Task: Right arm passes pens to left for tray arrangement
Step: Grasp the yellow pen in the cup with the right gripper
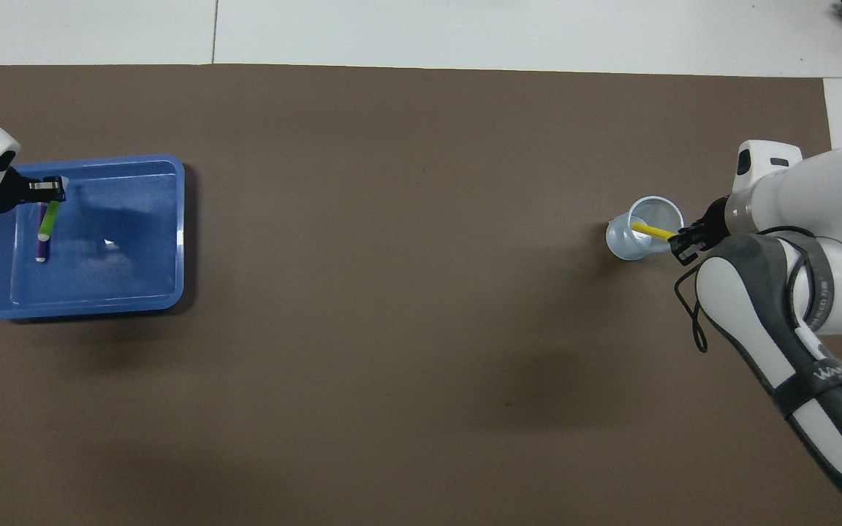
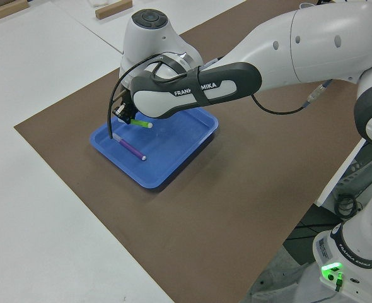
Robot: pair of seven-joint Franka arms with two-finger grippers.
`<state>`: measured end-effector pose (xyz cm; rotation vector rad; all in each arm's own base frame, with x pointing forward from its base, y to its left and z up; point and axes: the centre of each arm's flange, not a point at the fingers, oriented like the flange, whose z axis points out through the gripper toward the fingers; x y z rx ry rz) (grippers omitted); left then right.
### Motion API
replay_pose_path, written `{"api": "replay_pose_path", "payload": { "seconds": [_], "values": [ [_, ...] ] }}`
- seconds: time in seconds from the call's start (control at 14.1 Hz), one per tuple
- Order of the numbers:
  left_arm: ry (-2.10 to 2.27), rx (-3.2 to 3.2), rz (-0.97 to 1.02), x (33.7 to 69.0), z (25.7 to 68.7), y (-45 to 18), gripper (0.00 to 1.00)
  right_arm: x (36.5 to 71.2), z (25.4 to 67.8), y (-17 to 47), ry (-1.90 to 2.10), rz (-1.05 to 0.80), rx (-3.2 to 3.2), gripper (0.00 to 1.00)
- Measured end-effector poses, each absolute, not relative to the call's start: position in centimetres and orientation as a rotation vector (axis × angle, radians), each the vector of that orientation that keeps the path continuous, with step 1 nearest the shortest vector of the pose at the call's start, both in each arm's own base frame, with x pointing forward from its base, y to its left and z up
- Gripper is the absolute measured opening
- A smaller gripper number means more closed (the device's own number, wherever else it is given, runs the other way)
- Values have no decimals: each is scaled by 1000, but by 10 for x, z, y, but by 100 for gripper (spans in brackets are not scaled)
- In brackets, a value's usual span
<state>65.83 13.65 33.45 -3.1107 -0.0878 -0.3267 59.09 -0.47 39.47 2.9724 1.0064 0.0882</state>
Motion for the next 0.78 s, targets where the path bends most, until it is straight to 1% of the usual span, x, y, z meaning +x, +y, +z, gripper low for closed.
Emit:
{"api": "replay_pose_path", "payload": {
  "seconds": [0.14,0.36,0.78],
  "values": [
    [-85,-3115,-320,652,321,134,16,593,398,-5,1005,98,2970,18],
    [-94,-3122,-317,650,316,133,16,597,412,-5,1007,88,2973,18],
    [-111,-3136,-308,648,313,132,16,603,458,-4,957,1,3011,18]
  ]
}}
